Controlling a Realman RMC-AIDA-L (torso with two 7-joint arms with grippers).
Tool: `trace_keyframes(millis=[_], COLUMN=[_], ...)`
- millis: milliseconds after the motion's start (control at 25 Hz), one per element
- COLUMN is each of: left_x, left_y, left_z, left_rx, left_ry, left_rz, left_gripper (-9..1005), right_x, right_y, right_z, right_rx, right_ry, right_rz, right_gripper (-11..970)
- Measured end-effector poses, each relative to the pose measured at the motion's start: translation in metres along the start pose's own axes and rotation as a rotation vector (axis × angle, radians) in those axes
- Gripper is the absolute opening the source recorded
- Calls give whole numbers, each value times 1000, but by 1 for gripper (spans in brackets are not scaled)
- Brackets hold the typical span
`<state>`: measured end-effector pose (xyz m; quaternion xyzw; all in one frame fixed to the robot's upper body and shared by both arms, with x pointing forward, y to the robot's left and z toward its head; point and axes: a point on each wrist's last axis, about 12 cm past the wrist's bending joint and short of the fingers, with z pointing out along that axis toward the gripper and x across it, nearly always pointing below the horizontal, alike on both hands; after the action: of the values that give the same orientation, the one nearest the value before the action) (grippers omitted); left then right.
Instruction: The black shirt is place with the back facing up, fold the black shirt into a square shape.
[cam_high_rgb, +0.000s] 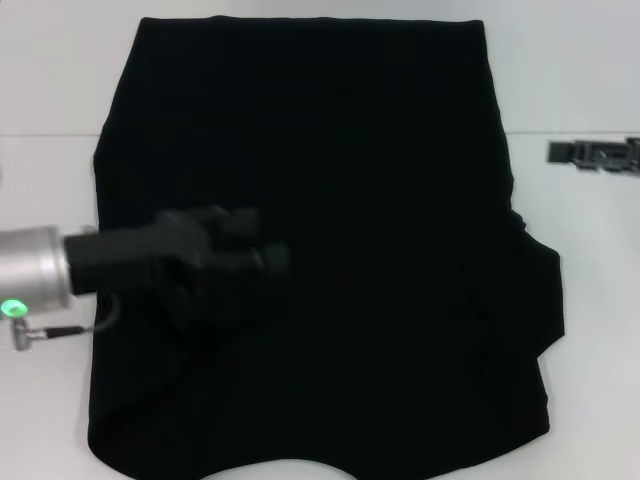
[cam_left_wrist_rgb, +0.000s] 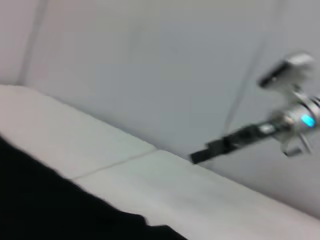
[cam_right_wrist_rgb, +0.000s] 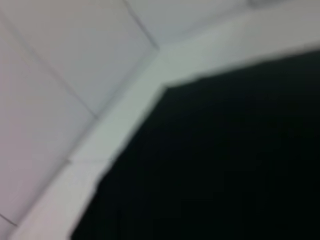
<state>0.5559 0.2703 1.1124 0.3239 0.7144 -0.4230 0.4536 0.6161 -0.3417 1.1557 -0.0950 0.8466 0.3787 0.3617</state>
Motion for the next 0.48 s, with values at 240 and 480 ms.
trace_keyframes(millis=[240,480], left_x=[9,10], left_y=[-15,-21], left_z=[25,38], left_rx=[101,166], left_ry=[60,126], left_rz=[149,213], left_gripper=[839,937], right_x=[3,16], right_y=[-12,-14], right_z=[-15,-19], right_rx=[118,156], right_ry=[168,293], right_rz=[143,194], right_gripper=[850,851])
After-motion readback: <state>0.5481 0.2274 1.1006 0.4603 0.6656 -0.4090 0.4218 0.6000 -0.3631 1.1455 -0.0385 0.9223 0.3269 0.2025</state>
